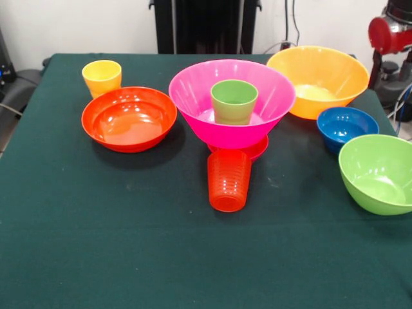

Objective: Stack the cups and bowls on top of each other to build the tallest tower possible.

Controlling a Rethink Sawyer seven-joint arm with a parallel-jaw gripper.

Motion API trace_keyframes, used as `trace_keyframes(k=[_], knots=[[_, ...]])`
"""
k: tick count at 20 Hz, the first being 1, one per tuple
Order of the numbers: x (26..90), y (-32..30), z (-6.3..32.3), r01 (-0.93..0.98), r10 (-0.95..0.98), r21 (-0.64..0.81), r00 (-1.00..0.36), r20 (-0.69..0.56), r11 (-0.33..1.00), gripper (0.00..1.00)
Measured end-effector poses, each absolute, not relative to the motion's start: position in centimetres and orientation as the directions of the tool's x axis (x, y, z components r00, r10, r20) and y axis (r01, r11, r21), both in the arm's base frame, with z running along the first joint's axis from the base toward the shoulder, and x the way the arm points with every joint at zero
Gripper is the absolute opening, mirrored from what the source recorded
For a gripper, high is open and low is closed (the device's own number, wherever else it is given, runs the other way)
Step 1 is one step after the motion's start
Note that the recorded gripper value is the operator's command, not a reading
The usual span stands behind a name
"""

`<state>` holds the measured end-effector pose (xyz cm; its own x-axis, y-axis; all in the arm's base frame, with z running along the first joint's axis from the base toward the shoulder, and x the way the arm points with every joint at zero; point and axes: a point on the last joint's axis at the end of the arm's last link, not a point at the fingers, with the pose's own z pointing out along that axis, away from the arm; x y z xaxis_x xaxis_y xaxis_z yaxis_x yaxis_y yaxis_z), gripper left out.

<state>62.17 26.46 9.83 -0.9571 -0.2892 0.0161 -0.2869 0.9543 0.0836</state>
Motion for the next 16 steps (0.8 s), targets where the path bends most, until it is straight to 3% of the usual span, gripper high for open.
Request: trace_keyframes(k=[16], knots=[[62.5, 24.9, 7.3, -0.318, -0.318, 0.002, -0.948, 0.02, 0.948, 1.0]])
